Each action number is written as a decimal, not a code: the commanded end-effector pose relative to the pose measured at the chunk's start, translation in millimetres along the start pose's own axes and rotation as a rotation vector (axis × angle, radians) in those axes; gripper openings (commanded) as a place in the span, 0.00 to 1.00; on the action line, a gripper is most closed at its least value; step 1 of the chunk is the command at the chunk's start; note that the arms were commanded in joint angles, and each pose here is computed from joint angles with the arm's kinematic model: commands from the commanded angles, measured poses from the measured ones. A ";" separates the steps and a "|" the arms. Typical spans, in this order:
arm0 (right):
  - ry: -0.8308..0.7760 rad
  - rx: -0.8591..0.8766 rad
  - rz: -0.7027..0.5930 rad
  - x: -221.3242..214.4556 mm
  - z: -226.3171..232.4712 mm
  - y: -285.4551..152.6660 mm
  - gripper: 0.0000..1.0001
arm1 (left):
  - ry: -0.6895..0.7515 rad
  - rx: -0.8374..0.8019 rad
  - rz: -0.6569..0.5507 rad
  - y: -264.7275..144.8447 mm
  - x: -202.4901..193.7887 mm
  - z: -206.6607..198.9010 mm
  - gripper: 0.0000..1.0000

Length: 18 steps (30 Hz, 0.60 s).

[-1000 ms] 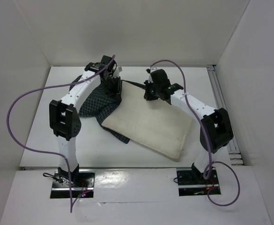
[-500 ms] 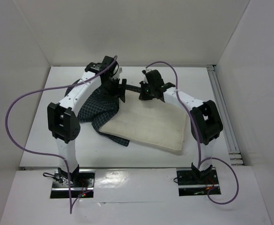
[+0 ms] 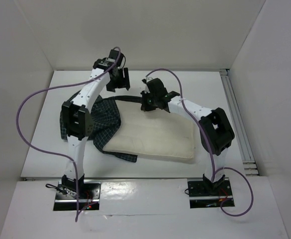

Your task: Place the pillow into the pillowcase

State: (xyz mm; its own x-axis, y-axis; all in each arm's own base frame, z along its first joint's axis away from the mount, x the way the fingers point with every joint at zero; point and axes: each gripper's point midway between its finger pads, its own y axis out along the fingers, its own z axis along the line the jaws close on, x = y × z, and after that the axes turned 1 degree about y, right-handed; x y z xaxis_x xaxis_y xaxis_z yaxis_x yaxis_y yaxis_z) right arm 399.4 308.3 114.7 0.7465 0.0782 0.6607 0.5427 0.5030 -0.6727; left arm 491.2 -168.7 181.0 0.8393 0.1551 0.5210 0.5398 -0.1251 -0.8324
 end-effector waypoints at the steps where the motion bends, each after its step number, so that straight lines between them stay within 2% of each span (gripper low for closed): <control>1: -0.030 0.076 -0.051 16.3 30.9 -8.2 0.00 | -0.034 0.129 -0.012 18.8 0.2 19.4 0.81; 5: -0.035 0.073 -0.050 15.5 33.7 -5.1 0.00 | -0.031 0.243 0.003 26.7 -11.2 42.3 0.78; 9: -0.034 0.060 -0.046 13.4 30.5 -1.6 0.00 | -0.023 0.327 -0.022 15.3 -12.7 55.4 0.75; 16: -0.023 0.053 -0.027 7.9 28.4 1.3 0.00 | -0.029 0.357 0.053 21.1 -39.8 65.2 0.75; 18: -0.023 0.044 -0.030 8.6 26.9 1.5 0.00 | -0.026 0.356 0.078 27.6 -46.5 65.5 0.71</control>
State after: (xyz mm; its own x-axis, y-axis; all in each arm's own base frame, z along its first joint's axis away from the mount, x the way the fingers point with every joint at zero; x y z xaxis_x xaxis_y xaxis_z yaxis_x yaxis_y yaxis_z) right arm 391.0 319.0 113.5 0.7444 0.1000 0.6602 0.5295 0.5138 -0.6750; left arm 468.9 -114.6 107.4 0.8852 0.1620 0.4360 0.4008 0.2098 -0.8918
